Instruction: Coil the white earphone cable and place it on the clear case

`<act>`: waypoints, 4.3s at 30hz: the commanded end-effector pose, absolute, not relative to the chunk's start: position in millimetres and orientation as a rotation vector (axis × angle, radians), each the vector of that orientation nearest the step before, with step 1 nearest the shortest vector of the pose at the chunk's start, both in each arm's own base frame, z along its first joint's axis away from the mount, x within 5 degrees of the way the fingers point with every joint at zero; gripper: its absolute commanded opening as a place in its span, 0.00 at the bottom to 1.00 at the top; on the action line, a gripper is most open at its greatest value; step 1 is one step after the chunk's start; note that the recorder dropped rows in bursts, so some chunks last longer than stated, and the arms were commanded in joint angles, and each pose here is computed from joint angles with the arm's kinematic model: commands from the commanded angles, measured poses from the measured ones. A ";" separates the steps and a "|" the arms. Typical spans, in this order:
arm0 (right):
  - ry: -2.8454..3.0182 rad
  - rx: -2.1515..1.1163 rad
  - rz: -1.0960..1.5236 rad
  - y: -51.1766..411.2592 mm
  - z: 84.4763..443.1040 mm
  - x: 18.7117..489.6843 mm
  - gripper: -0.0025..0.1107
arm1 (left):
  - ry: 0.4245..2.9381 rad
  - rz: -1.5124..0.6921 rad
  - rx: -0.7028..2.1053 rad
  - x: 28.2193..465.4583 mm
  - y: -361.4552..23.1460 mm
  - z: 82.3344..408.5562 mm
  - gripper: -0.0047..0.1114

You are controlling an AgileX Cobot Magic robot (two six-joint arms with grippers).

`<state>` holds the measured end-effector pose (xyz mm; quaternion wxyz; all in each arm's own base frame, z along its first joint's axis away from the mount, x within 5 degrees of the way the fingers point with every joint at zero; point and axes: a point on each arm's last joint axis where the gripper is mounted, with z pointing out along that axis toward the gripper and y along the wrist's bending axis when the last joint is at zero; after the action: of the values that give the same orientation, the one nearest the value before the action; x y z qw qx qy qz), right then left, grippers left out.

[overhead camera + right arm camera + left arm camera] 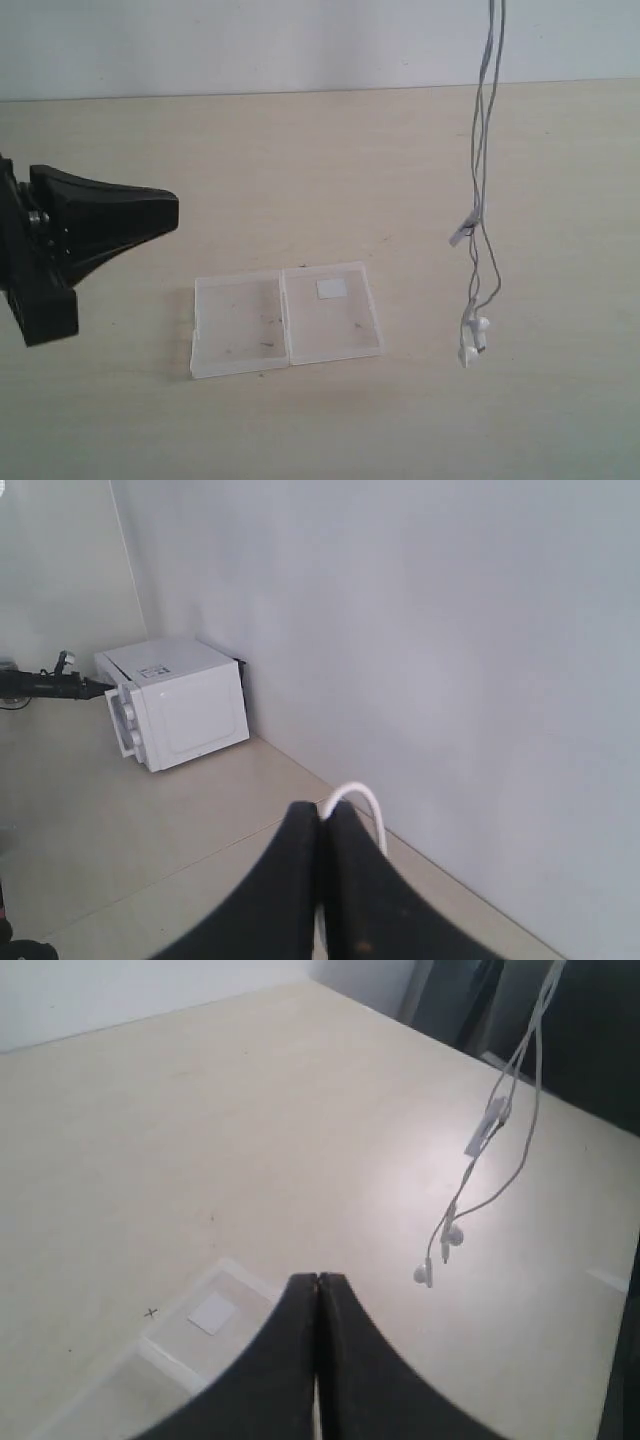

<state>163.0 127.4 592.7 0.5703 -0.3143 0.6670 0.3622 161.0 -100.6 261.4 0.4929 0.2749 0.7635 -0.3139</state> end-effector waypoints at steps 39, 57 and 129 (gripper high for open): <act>1.555 -0.736 0.854 127.4 594.5 162.1 0.02 | 1.470 -0.770 0.549 148.5 -142.3 299.9 0.62; 1.530 -0.719 0.845 126.8 596.9 163.3 0.02 | 1.275 -0.931 0.660 210.6 -216.7 286.1 0.72; 1.664 -0.624 0.561 110.7 586.4 178.1 0.02 | 1.499 -0.940 0.709 232.3 -237.1 263.9 0.04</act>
<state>171.2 121.0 588.5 0.5836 -0.3006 0.6903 0.3044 232.0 -236.2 265.1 0.5915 0.3087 0.6275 -0.4013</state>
